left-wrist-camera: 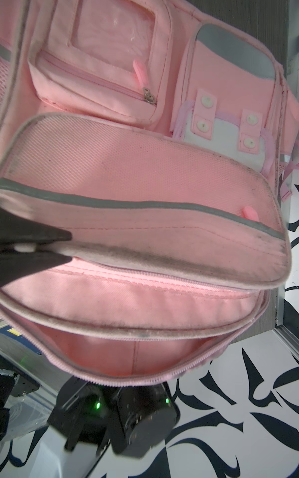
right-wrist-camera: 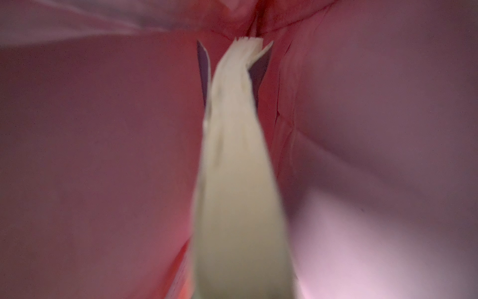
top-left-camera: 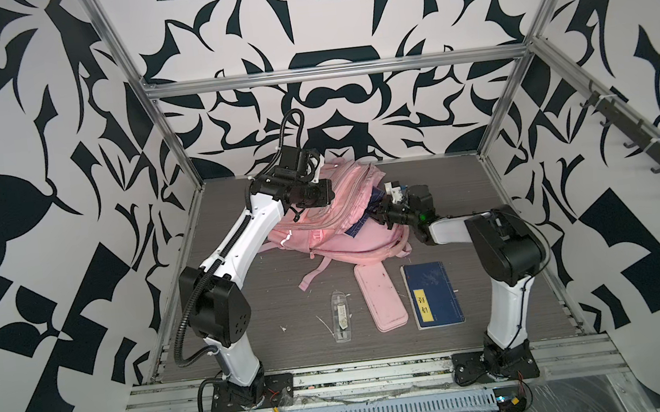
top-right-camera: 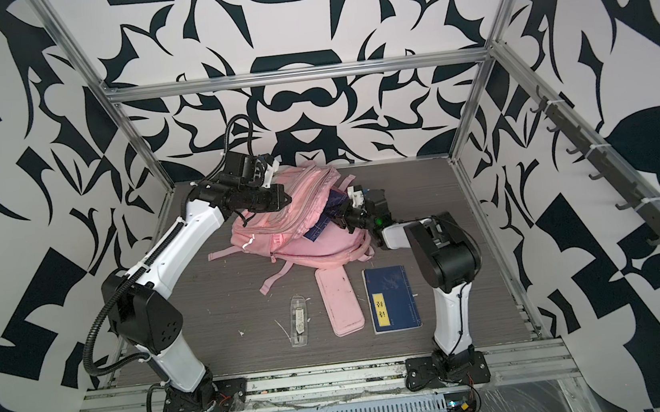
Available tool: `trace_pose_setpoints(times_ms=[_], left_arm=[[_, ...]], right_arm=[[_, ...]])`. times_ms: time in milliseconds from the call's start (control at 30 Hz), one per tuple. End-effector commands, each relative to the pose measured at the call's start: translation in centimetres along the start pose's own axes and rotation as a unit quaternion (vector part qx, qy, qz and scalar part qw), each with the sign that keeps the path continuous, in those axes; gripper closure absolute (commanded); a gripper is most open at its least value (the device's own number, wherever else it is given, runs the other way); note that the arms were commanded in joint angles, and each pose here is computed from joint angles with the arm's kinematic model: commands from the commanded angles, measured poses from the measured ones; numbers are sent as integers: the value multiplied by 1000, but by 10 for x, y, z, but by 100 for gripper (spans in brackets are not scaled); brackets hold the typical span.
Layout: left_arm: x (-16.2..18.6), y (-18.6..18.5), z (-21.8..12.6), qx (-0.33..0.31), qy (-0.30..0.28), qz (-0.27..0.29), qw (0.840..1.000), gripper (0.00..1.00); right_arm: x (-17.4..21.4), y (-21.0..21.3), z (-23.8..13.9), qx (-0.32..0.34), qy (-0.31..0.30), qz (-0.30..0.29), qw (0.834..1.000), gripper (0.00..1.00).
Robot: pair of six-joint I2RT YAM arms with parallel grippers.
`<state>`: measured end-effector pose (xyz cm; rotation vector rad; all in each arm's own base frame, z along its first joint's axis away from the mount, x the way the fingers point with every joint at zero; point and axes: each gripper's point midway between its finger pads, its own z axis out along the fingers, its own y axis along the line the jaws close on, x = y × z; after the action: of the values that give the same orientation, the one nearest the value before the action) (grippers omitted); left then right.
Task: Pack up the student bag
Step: 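Insert the blue book into the backpack with the right gripper while left holds it open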
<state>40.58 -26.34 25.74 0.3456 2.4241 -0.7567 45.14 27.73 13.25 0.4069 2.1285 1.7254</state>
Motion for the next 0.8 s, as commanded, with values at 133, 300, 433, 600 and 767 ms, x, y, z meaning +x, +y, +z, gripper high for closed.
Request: trace_pose_setpoints(times_ms=[133,300,433,600,767], left_arm=[[-20,-15,-9,41,-35,1,999,100],[-18,-15,-7,45,-30,-1,999,100],[-17,-16,-6,52,-29,-4,998,100],[-11,-17,-1,61,-21,-13,998,100],[-9,-13,-1,58,-20,-16,998,100]], right_arm=[[1,55,45,-71,25,-41,996,100],[9,29,73,-8,53,-55,997,100],[0,23,85,-10,49,-59,997,100],[-9,18,103,16,57,-81,995,99],[-13,6,109,66,68,-95,991,75]])
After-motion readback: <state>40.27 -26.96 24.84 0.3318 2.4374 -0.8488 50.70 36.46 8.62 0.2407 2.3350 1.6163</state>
